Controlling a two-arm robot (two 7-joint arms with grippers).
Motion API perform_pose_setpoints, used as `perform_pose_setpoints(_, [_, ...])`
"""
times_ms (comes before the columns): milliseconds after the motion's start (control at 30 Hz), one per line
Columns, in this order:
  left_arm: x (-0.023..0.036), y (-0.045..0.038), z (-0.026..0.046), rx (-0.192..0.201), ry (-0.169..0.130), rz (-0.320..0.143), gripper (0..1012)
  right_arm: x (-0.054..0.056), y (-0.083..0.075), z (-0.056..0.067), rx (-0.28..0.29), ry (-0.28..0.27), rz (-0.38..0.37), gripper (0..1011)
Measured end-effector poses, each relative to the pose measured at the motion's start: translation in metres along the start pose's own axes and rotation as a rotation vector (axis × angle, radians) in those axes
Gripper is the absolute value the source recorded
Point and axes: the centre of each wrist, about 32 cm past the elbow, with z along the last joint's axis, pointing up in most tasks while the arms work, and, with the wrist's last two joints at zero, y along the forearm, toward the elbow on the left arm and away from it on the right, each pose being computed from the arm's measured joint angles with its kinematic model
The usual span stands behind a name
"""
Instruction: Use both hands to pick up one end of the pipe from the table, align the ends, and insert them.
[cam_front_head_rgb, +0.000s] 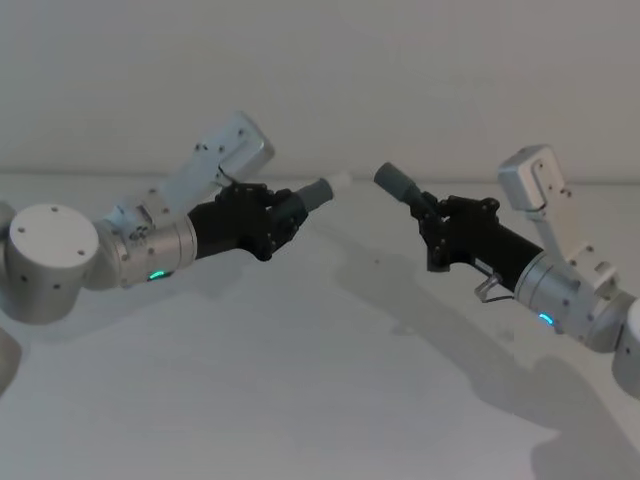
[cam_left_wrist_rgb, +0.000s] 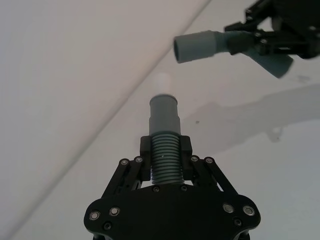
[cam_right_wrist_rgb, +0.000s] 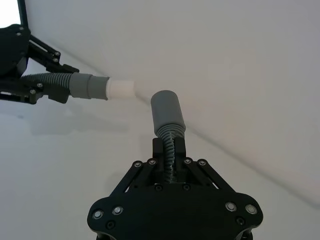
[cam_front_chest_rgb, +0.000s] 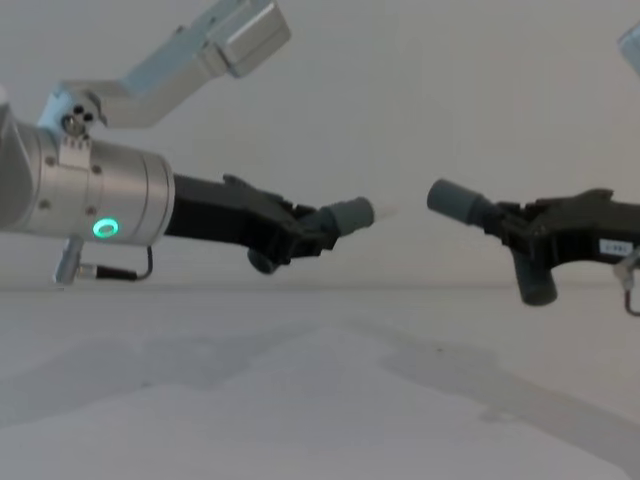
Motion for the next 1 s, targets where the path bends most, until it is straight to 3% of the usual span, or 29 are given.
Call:
perform_pose_setpoints(133, [0.0113,0.0006,0.0069,-0.016,-0.075,-0.051,314,0.008,-0.004,0.0,0.034,-0.06,0.008,106])
perform_pose_setpoints(200, [0.0151,0.0009,0.0085,-0.021,-0.099,-0.067,314,0.012,-0.005,0.0,0.044,-0.084,0.011,106])
perform_pose_setpoints(233, [0.0194,0.0012,0.0101,-0.028,-0.126,-0.086,314,0.015,-0.007,0.0,0.05,-0.105,0.013,106])
perform_pose_setpoints(467, [0.0354,0.0032,0.0118,-0.05,-0.224,-0.152,314,0.03,-0.015,0.0,0.065,-0.196,0.029,106])
perform_pose_setpoints(533, [0.0417,0.0046,0.0104,-0.06,-0.269,-0.181,314,0.034,-0.018,0.0,0.063,-0.216,0.035,104])
perform_pose_setpoints(567, [0.0417,0.0046,0.0104,-0.06,-0.269,-0.181,314,0.038,-0.021,-0.001,0.06,-0.232,0.039,103])
perform_pose_setpoints(700, [0.0493,0.0067,0.0078,-0.069,-0.324,-0.215,314,0.046,-0.027,-0.002,0.05,-0.266,0.055,104])
perform_pose_setpoints(1000, [0.0582,0.0098,0.0043,-0.077,-0.387,-0.254,314,0.062,-0.042,-0.006,0.015,-0.32,0.133,104])
